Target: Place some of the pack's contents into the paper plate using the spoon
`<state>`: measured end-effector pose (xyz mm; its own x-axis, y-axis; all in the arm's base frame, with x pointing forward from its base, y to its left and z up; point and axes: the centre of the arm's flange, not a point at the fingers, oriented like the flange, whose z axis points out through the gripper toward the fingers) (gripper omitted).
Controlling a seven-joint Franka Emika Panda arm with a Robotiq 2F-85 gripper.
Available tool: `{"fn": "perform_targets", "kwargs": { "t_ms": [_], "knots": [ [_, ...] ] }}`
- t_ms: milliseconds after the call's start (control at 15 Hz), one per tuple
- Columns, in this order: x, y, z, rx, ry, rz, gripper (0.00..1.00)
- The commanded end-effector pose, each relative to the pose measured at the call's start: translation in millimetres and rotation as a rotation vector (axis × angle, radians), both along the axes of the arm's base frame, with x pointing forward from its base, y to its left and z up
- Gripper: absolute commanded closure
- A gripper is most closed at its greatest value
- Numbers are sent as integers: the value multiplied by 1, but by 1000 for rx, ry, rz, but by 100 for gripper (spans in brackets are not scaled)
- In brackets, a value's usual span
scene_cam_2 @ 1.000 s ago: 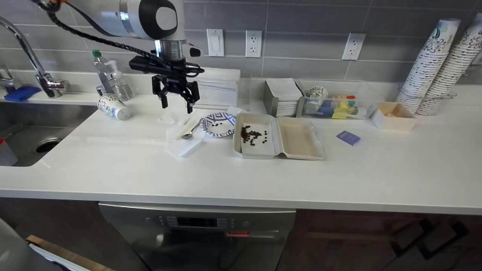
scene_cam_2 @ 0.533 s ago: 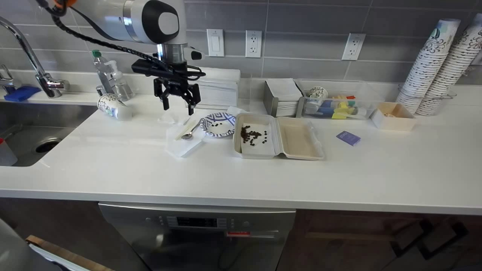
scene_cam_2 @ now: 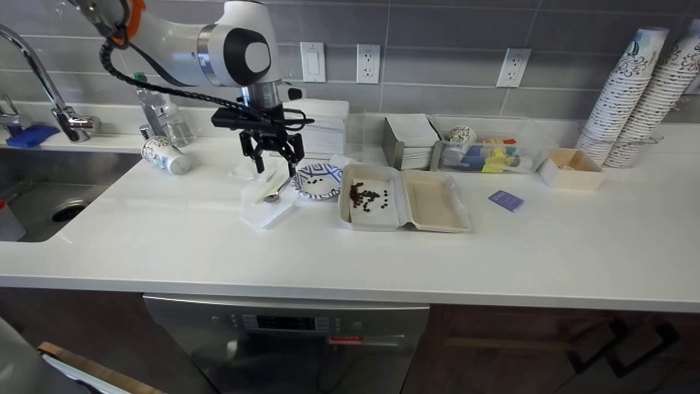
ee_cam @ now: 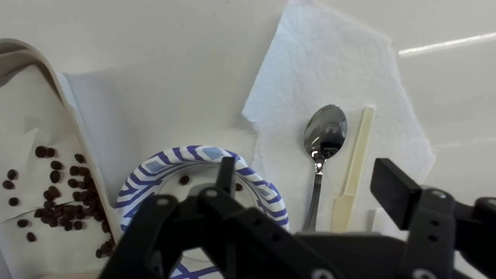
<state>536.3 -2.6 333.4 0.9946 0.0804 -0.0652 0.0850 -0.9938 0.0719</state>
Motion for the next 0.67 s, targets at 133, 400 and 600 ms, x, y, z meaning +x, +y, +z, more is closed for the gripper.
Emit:
{"fn": "perform_targets", "kwargs": {
  "t_ms": [133, 400, 600],
  "knots": [
    [17, 5, -38, 7, -24, -15, 33],
    [23, 12, -51, 39, -61, -43, 34],
    [27, 20, -56, 64, -88, -63, 37]
  ]
}}
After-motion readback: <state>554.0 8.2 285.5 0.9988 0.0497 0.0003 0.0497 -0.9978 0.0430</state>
